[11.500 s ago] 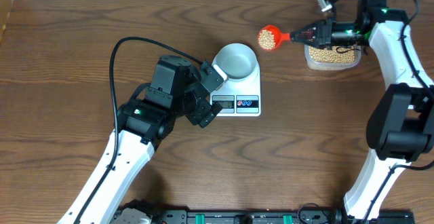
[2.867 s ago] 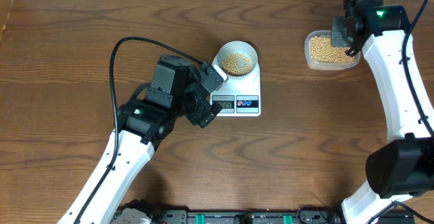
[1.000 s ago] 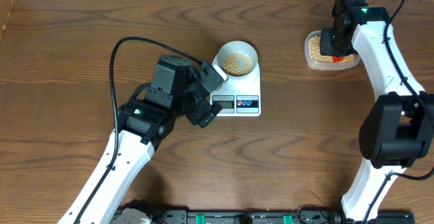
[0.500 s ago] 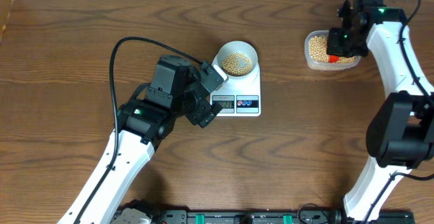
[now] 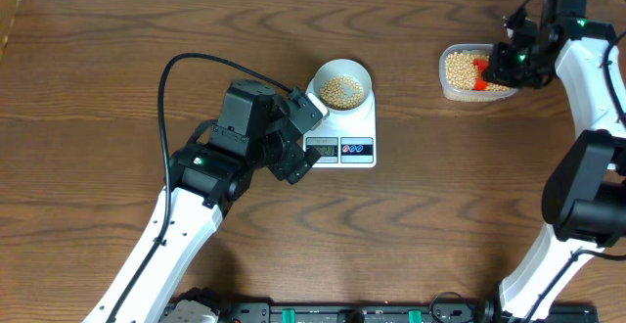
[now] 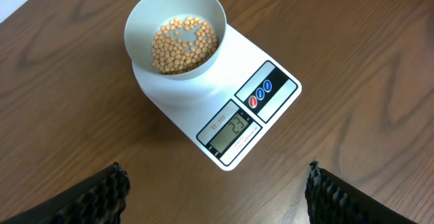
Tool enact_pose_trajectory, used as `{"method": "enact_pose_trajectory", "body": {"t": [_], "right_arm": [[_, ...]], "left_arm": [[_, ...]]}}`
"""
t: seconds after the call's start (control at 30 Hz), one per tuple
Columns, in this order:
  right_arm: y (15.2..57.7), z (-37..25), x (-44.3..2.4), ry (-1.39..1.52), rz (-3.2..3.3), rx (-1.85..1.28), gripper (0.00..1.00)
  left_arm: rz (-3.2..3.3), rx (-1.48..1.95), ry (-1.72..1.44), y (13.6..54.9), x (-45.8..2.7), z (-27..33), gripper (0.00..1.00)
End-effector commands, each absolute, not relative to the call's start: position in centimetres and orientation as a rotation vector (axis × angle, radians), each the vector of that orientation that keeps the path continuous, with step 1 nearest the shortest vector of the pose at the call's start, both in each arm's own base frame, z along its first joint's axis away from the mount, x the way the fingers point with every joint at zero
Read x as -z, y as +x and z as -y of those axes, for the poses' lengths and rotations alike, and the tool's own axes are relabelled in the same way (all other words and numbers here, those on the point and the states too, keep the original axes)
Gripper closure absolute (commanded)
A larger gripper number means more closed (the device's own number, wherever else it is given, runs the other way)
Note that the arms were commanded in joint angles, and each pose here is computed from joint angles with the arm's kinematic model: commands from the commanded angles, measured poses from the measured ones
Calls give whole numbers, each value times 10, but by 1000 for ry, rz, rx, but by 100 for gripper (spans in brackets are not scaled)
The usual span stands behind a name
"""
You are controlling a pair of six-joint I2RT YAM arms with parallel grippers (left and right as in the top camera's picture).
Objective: Scoop item into bowl and weigh 50g on scale
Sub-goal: 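Lower the scoop into the soybean tub with the right gripper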
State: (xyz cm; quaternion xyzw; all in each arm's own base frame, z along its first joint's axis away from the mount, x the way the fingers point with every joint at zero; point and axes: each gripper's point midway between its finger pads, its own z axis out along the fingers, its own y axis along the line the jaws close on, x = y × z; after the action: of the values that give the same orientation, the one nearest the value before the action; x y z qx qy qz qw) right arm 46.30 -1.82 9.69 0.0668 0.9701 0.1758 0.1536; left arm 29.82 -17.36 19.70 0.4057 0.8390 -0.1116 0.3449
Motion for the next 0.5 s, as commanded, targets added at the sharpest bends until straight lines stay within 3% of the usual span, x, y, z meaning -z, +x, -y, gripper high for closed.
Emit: {"method": "enact_pose_trajectory", "body": {"t": [0.0,0.47], "right_arm": [[455,2,-90,161,-2775,-675,99],[455,-4,-97,167,-2693,-870,99]], "left_arm": [[-2166,299,1064,297,-199,175,14],[-2166,299,1064,297,-199,175,14]]}}
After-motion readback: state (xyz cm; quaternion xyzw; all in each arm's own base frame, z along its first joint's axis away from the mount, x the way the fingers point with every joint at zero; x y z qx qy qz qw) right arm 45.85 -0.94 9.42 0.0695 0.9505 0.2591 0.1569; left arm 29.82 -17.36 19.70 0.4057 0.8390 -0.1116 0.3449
